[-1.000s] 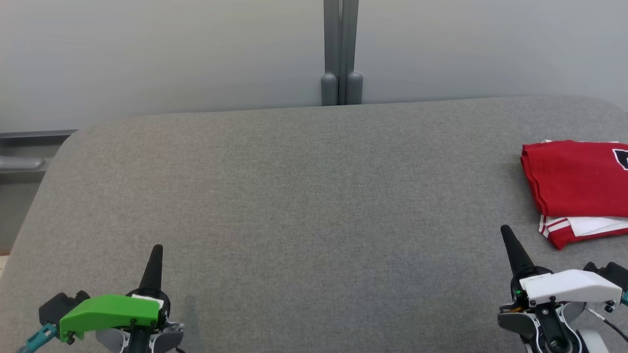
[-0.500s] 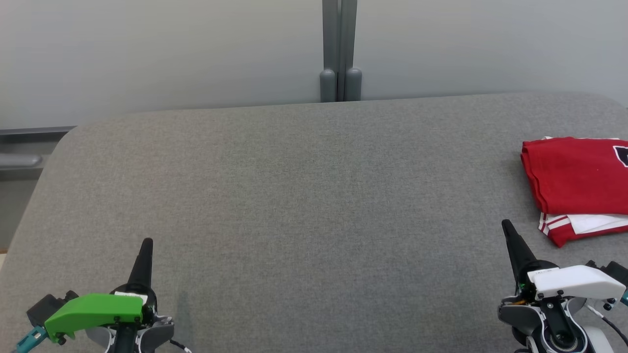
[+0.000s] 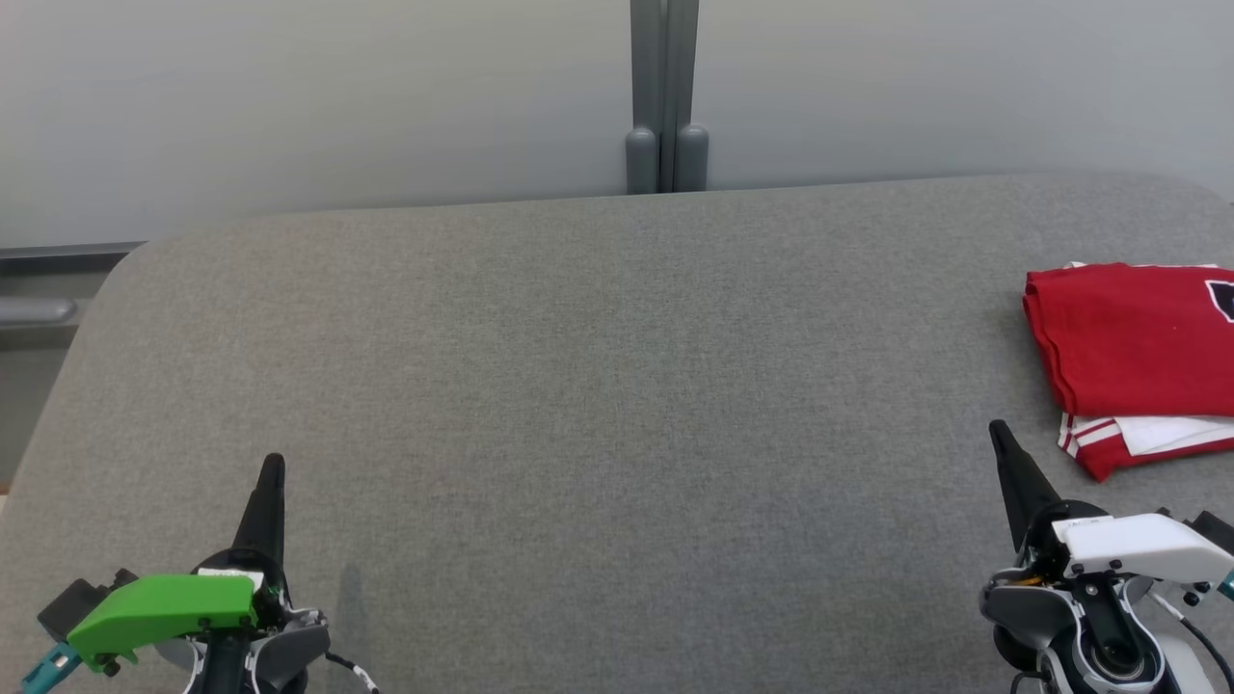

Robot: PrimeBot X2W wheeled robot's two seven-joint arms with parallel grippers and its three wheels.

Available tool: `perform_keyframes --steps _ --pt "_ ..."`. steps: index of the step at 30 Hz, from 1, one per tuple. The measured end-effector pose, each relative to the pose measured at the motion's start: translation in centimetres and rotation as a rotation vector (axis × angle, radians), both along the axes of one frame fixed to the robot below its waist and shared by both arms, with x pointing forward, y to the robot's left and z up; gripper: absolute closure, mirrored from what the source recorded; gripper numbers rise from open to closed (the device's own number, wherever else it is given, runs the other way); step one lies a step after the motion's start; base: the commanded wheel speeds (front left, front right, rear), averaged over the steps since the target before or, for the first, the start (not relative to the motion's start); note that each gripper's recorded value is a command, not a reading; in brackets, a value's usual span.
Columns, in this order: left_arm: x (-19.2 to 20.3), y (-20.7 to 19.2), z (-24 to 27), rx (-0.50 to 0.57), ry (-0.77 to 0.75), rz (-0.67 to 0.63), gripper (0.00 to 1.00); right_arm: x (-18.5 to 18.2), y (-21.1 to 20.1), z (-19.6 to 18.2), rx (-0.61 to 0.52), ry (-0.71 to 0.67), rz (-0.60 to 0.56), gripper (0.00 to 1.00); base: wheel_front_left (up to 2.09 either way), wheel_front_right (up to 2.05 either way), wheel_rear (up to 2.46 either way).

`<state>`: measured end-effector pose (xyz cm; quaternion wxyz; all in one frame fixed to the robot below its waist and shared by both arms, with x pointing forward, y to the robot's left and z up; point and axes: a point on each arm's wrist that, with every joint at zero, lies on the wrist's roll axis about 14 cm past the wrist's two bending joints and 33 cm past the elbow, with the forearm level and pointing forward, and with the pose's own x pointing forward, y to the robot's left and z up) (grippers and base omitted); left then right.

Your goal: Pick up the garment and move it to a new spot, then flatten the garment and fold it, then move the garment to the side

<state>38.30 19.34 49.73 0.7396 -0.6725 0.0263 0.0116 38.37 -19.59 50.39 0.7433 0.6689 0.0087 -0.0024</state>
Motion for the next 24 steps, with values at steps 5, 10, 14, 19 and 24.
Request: perform_keyframes --steps 5,10,14,19,24 --pt "0.08 0.22 0.13 -0.035 -0.012 0.008 1.00 0.07 -0.14 -0.06 0.035 0.000 -0.004 1.00 0.00 0.00 0.00" --pt "0.18 0.44 0.28 -0.062 -0.024 0.015 1.00 0.23 -0.26 0.01 0.068 -0.003 -0.007 1.00 0.00 0.00 0.00" --pt "0.33 0.62 0.49 -0.085 -0.036 0.020 1.00 0.38 -0.33 0.11 0.095 -0.007 -0.009 1.00 0.00 0.00 0.00" --pt "0.44 0.74 0.69 -0.099 -0.045 0.023 1.00 0.45 -0.38 0.15 0.107 -0.009 -0.010 1.00 0.00 0.00 0.00" --pt "0.44 0.74 0.69 -0.099 -0.045 0.024 1.00 0.45 -0.39 0.15 0.107 -0.009 -0.010 1.00 0.00 0.00 0.00"
